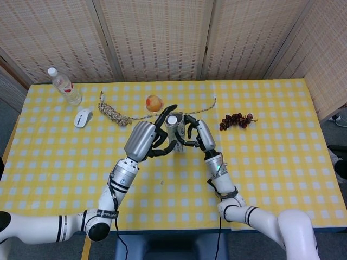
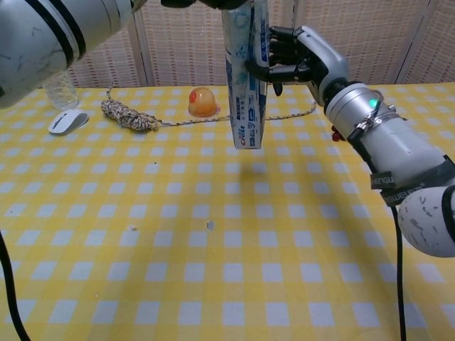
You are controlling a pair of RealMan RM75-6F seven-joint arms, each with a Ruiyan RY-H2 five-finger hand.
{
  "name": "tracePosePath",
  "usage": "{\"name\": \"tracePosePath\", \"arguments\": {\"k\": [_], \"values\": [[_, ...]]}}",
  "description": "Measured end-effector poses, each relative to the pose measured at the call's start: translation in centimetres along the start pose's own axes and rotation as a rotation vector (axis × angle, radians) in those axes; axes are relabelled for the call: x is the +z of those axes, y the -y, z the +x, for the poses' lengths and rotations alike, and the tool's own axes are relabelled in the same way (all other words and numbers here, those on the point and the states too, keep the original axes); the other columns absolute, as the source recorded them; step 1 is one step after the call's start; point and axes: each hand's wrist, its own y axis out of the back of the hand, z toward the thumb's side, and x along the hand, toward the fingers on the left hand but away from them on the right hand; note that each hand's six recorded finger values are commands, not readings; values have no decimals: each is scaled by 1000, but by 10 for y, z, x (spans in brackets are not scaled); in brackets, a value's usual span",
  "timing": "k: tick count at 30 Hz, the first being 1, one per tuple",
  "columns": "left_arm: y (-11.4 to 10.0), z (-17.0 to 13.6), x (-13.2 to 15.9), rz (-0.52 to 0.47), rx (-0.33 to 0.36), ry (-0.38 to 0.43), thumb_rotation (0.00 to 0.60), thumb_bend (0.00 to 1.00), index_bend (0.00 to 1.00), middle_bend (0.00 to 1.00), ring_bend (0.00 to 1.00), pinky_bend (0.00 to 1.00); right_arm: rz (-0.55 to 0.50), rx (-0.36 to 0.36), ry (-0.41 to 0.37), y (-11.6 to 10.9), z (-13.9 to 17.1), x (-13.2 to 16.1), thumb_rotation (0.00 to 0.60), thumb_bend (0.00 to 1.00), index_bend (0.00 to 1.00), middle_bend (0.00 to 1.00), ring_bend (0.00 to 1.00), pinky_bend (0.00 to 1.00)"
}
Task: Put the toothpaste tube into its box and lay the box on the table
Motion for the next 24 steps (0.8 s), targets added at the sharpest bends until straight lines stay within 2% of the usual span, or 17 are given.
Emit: {"name": "tracePosePath", "arguments": {"k": [4,6,10,14,19,22,24], "values": [[-17,-3,0,21,39,14,600,408,104,1000,989,1000,89,24,-26,-2,0,3,600,406,665,591,696,723],[-23,-6,-1,46,52,24,600,408,109,1000,952,1000,149,37,-45,-5,-1,7,600,406,665,592,699,723],[-40,-16,-6,116,96,47,600,407,127,1000,867,1000,319,89,-85,-13,-2,22,600,407,666,591,698,723],[-52,-24,-17,190,99,37,600,404,146,982,758,958,498,172,-90,-12,1,37,600,407,666,591,694,723],[-60,-39,-38,303,50,-17,600,404,212,820,597,766,755,275,-61,-13,10,45,600,407,665,592,693,723],[-68,-52,-57,383,17,-68,600,404,265,620,417,535,878,328,-22,-18,19,45,600,407,665,592,691,723],[-76,-62,-70,428,7,-105,600,404,270,526,335,439,929,354,10,-23,25,43,600,407,665,592,691,723]]}}
